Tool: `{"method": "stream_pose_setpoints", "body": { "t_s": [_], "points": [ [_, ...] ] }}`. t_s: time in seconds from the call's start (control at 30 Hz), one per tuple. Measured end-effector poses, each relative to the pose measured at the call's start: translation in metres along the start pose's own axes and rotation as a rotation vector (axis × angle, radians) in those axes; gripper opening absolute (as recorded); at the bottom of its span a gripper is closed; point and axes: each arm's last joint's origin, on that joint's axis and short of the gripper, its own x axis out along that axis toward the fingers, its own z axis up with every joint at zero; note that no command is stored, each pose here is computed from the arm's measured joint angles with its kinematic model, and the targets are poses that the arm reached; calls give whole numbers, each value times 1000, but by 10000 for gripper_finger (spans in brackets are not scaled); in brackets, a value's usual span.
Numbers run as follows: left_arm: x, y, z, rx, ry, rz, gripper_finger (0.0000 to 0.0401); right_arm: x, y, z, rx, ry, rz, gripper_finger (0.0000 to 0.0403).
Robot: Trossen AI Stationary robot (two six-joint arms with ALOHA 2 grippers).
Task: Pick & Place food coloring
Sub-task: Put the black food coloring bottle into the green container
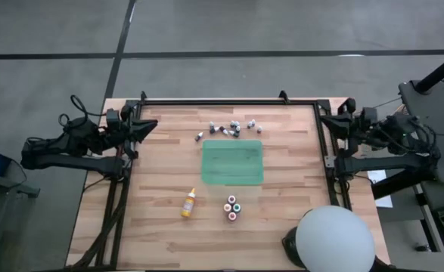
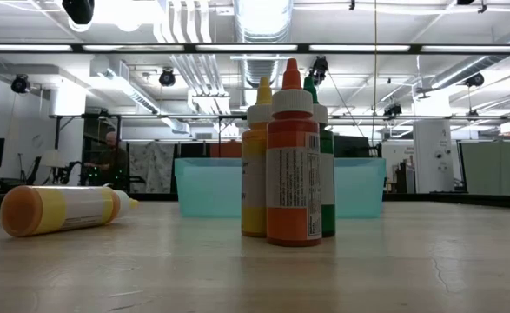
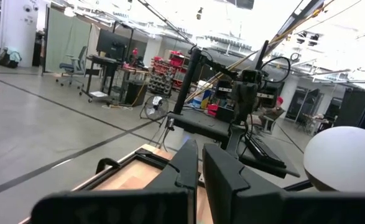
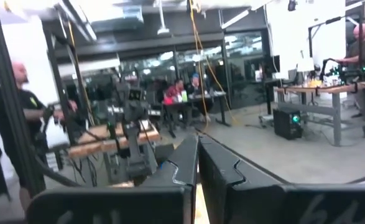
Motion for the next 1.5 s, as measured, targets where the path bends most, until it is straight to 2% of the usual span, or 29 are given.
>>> {"method": "stream_pose_setpoints", "body": {
  "t_s": [0.2, 0.43, 0.77, 1.5],
  "points": [
    [0, 0, 0, 0, 0, 1, 0, -8, -2, 1, 71, -13, 0, 9],
    [0, 0, 0, -1, 0, 2, 0, -15, -3, 5, 121, 132, -32, 9],
    [0, 0, 0, 0, 4, 5, 0, -41, -5, 33, 51, 184, -37, 9],
    [0, 0, 0, -1, 3, 5, 0, -42, -6, 31, 34, 218, -42, 9]
  ]
}}
